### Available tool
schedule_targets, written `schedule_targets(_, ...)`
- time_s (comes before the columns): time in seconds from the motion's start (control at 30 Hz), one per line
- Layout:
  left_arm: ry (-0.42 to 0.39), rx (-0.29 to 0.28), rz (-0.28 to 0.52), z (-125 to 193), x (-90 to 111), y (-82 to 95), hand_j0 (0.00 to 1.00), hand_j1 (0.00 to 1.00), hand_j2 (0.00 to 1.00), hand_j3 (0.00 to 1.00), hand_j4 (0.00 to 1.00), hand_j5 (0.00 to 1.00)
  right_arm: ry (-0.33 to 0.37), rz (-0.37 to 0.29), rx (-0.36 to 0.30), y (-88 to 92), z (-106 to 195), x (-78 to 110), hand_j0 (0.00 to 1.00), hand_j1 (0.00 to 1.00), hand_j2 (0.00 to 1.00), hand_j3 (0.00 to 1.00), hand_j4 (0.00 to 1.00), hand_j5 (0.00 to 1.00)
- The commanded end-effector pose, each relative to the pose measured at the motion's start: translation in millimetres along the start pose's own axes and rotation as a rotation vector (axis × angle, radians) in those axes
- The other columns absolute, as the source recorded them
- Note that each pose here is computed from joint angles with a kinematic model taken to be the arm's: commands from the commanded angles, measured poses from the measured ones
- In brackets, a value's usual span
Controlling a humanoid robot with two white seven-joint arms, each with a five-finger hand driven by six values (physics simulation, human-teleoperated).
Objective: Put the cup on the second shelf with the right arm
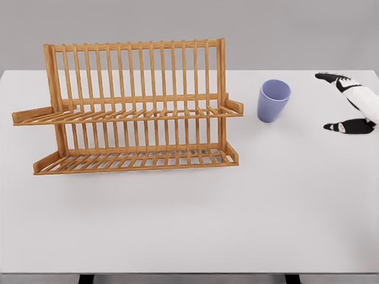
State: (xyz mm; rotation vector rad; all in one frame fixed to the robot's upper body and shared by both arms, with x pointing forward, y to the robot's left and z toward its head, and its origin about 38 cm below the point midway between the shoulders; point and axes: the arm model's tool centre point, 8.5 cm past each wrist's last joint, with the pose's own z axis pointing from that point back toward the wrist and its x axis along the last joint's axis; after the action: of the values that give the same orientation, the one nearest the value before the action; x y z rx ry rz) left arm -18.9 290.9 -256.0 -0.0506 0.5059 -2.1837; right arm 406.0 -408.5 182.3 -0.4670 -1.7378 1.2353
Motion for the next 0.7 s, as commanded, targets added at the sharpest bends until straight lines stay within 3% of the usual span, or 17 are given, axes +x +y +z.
schedule_targets(0.0,0.001,-0.001,0.0,0.0,0.0,-0.1,1.0,1.0,1.0,1.0,1.0,1.0,-0.017,-0.056,0.029,13.4,-7.2,2.3,1.0,1.0,1.0,1.0,1.0,1.0)
schedule_targets(0.07,0.001,-0.001,0.0,0.0,0.0,-0.1,1.0,1.0,1.0,1.0,1.0,1.0,-0.033,-0.065,0.033,14.8,-13.1,5.5,1.0,1.0,1.0,1.0,1.0,1.0)
schedule_targets(0.13,0.001,-0.001,0.0,0.0,0.0,-0.1,1.0,1.0,1.0,1.0,1.0,1.0,-0.053,-0.116,0.002,12.3,-14.0,7.5,1.0,1.0,1.0,1.0,1.0,1.0)
schedule_targets(0.27,0.001,-0.001,0.0,0.0,0.0,-0.1,1.0,1.0,1.0,1.0,1.0,1.0,-0.058,-0.264,0.039,12.4,-15.9,-9.2,1.0,1.0,1.0,1.0,1.0,1.0)
schedule_targets(0.37,0.001,-0.001,0.0,0.0,0.0,-0.1,1.0,1.0,1.0,1.0,1.0,1.0,-0.032,-0.278,0.025,7.5,-17.3,-19.8,1.0,1.0,1.0,1.0,1.0,1.0)
schedule_targets(0.43,0.001,-0.001,0.0,0.0,0.0,-0.1,1.0,1.0,1.0,1.0,1.0,1.0,-0.047,-0.309,-0.004,5.5,-21.8,-19.1,1.0,1.0,1.0,1.0,1.0,1.0)
schedule_targets(0.5,-0.001,-0.001,-0.001,0.0,0.1,-0.1,1.0,1.0,1.0,1.0,1.0,1.0,-0.066,-0.4,-0.018,11.1,-21.9,-23.3,1.0,1.0,1.0,1.0,1.0,1.0)
schedule_targets(0.57,0.001,-0.001,0.0,0.0,0.0,-0.1,1.0,1.0,1.0,1.0,1.0,1.0,-0.088,-0.484,-0.078,12.8,-23.9,-25.6,1.0,1.0,1.0,1.0,1.0,1.0)
schedule_targets(0.67,0.001,-0.001,0.0,0.0,0.0,-0.1,1.0,1.0,1.0,1.0,1.0,1.0,-0.117,-0.544,-0.104,24.2,-46.6,-17.8,1.0,1.0,1.0,1.0,1.0,1.0)
